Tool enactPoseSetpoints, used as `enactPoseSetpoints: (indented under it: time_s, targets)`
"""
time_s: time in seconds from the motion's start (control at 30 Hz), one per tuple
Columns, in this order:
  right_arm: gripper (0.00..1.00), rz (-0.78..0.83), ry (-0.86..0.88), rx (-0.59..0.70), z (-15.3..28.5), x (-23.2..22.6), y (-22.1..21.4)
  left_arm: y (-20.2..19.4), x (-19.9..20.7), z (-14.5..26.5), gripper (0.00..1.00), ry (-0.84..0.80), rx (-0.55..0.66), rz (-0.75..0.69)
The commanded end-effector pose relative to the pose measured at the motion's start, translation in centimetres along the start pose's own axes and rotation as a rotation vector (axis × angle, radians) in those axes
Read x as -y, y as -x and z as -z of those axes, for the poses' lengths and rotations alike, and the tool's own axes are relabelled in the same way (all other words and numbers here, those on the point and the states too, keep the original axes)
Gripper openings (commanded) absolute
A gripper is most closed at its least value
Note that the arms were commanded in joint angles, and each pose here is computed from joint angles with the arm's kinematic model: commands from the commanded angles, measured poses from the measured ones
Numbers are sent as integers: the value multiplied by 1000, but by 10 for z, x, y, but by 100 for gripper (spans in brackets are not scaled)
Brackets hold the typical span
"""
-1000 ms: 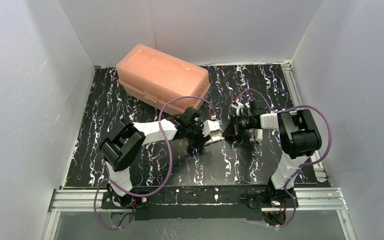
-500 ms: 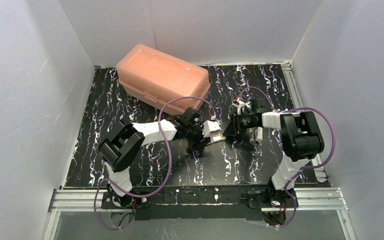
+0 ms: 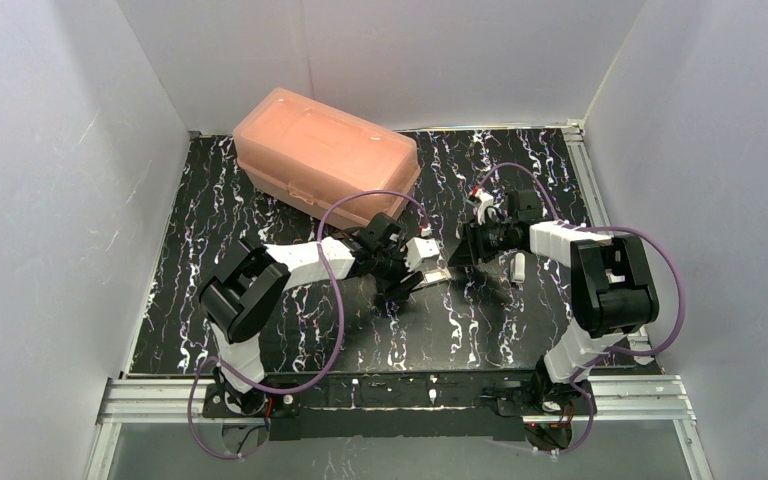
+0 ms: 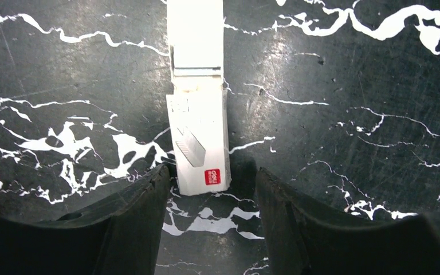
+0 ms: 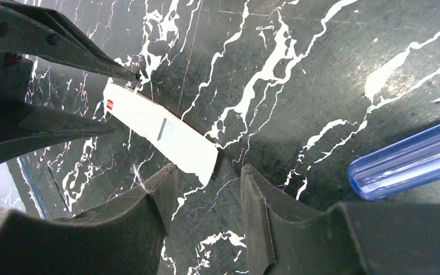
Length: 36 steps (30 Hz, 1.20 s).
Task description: Load the staples into the stapler
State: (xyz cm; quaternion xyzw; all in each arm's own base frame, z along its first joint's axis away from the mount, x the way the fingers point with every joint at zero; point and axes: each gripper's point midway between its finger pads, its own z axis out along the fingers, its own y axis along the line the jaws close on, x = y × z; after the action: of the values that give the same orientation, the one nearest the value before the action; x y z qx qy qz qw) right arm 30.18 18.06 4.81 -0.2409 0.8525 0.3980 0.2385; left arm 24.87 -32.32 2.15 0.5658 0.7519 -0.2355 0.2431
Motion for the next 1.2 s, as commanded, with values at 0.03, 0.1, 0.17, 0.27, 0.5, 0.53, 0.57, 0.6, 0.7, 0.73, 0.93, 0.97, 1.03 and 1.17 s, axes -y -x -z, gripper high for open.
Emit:
enactPoseSetpoints:
  time_s: [0.03,0.1,0.17,0.27,0.5,0.53,0.57,0.6,0.7,0.73,0.93,0.97,1.03,1.17]
  targets:
    - [53,76,-17,37,11,-4,17,-7,2,-11,51,-38,-43,50]
    - [53,70,-19,31,10,-3,14,-8,2,-13,48,-40,-47,54]
    - [54,67,-18,23,8,-2,11,-9,3,-14,46,-45,-49,57]
    - [56,69,-22,8,2,-2,8,-12,5,-13,42,-49,-56,57]
    - [56,98,-43,-4,2,0,11,-21,9,-4,31,-47,-85,52]
    - [56,112,-52,-3,4,-1,14,-22,9,-2,31,-43,-88,51]
    - [57,125,-64,-4,8,-2,16,-23,10,0,31,-40,-90,49]
    - [57,140,-81,-5,12,-2,19,-24,11,2,31,-40,-94,49]
    - [60,180,-160,-4,30,-3,26,-25,11,8,38,-25,-96,45]
    - [61,193,-196,-4,37,-2,28,-25,11,10,43,-20,-94,46]
    - [69,237,-474,6,86,10,40,-9,11,24,60,2,-52,48]
    - [72,235,-512,1,92,13,39,-5,11,27,67,3,-43,48]
    - [77,216,-595,-18,104,21,36,2,11,33,75,7,-25,45]
    - [79,164,-738,-88,119,43,20,15,12,45,81,17,9,32]
